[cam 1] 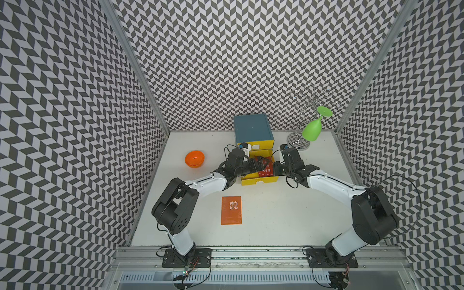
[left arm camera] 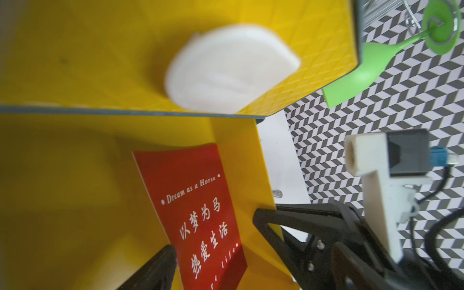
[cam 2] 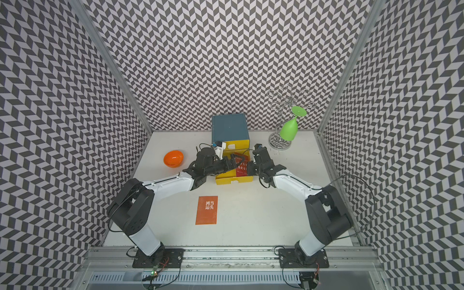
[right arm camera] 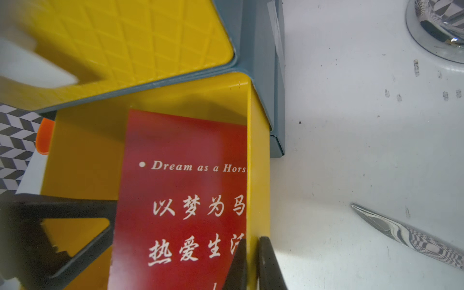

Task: Take the postcards out of the drawer
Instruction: Pick up the postcard from the drawer.

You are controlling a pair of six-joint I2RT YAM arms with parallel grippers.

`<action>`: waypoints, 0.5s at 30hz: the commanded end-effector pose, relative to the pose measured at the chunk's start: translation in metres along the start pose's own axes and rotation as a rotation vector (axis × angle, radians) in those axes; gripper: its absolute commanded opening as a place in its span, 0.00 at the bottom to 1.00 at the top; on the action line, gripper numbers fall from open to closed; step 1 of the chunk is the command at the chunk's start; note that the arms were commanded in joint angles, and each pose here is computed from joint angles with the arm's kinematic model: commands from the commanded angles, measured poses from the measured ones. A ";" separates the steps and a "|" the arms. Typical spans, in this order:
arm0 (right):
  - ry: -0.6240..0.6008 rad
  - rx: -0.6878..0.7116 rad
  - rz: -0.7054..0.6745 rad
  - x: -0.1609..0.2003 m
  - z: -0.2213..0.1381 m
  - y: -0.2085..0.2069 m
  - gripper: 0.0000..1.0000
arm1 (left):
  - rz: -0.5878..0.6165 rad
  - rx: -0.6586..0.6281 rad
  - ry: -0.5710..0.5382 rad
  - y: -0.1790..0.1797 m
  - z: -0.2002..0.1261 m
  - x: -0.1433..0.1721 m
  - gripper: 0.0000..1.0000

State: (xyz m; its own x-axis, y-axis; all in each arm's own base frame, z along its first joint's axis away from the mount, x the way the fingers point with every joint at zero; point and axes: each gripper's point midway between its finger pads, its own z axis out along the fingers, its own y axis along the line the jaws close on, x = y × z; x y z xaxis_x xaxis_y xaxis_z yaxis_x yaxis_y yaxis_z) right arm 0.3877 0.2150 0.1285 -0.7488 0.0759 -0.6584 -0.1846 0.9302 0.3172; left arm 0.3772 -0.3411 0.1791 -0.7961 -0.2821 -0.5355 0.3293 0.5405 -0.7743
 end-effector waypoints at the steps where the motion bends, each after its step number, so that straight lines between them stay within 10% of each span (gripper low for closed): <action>1: -0.032 -0.108 0.001 -0.007 -0.007 0.025 0.10 | -0.005 0.089 0.020 -0.023 -0.003 0.005 0.97; 15: -0.033 -0.104 0.004 -0.006 -0.007 0.024 0.10 | -0.138 -0.048 0.094 0.018 0.006 0.020 0.84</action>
State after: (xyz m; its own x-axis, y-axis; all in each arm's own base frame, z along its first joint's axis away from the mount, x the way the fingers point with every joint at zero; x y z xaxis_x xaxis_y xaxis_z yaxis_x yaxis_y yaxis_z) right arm 0.3858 0.2188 0.1286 -0.7526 0.0820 -0.6534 -0.1899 0.9230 0.3346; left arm 0.3698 -0.3412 0.1587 -0.8600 -0.2892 -0.4205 0.2183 0.5364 -0.8153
